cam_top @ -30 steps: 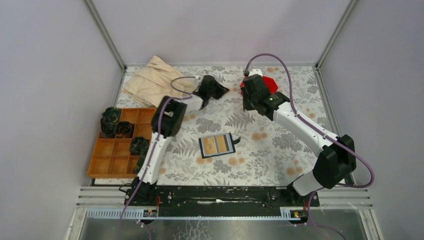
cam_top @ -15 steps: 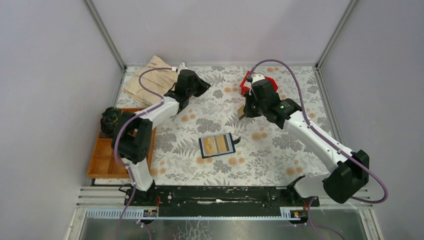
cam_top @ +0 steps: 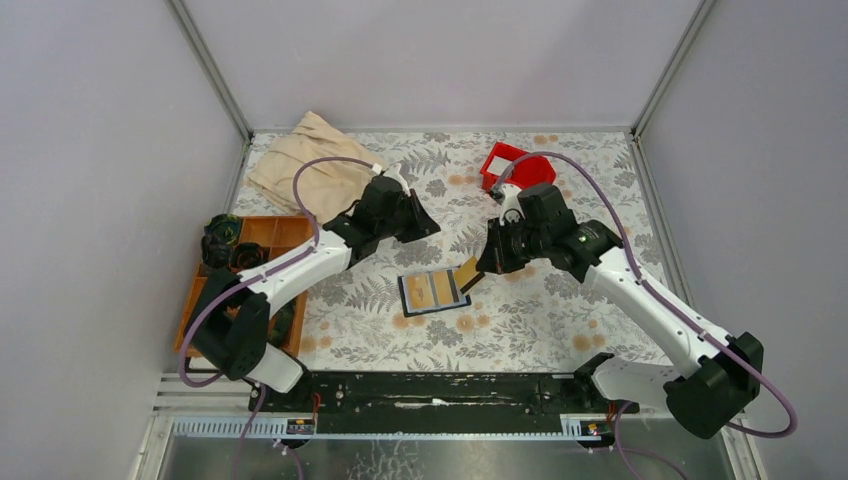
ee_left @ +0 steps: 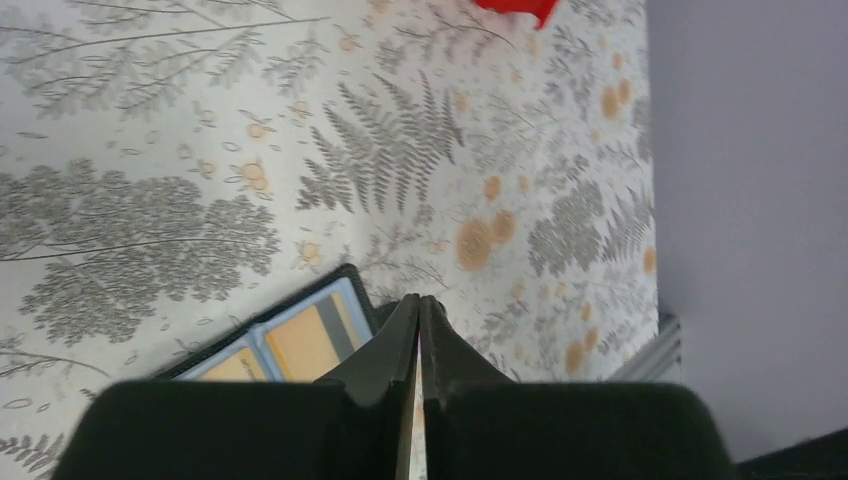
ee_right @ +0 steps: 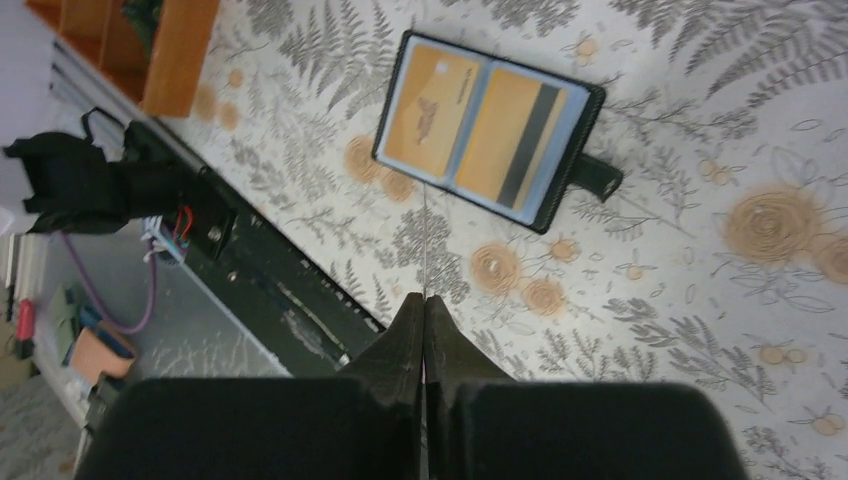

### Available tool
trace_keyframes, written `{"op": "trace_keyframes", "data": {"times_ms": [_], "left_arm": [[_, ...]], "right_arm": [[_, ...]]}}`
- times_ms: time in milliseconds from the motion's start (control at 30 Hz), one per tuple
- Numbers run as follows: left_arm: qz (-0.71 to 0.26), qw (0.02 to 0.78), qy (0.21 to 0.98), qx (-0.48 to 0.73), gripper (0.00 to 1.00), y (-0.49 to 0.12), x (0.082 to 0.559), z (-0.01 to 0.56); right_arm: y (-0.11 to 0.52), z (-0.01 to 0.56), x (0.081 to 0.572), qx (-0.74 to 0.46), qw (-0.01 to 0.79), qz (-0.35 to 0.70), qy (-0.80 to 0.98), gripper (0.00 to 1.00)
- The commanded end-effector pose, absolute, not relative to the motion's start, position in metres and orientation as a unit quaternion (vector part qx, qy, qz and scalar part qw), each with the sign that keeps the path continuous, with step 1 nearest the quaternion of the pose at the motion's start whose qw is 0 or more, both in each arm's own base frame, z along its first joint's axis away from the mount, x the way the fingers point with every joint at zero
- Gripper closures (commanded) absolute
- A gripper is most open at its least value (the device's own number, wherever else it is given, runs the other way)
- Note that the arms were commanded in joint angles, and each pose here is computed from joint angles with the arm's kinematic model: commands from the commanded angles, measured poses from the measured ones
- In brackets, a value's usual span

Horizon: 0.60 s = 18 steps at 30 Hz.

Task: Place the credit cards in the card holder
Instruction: Adjust the credit card.

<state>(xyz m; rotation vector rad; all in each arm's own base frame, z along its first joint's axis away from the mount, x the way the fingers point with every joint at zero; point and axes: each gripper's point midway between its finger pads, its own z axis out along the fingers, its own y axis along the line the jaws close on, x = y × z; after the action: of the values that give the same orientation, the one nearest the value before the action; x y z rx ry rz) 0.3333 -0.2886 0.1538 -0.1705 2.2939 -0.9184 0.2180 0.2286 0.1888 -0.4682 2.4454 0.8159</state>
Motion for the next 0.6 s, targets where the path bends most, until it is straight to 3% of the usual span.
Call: {"op": "trace_keyframes", "data": {"times_ms": [0,267,400,567], "left_arm": [[-0.434,0.297,0.848,0.060,0.91,-0.313,0.301,0.176],[-0.548,0.213,0.790,0.176,0.66,-0.330,0.239,0.177],[-0.575,0.204,0.767,0.200,0.48,-0.327,0.220,0.187],[-0.584,0.197,0.759,0.211,0.42,-0.322,0.208,0.191]], "right_arm": [[0.237,0.208,0.181,-0.211,0.224,0.366,0.878,1.00],[0.244,0.219,0.156,-0.222,0.186,0.421,0.860,1.00],[0.246,0.216,0.153,-0.220,0.175,0.428,0.859,1.00],[0.251,0.218,0.149,-0.219,0.162,0.447,0.852,1.00]]}}
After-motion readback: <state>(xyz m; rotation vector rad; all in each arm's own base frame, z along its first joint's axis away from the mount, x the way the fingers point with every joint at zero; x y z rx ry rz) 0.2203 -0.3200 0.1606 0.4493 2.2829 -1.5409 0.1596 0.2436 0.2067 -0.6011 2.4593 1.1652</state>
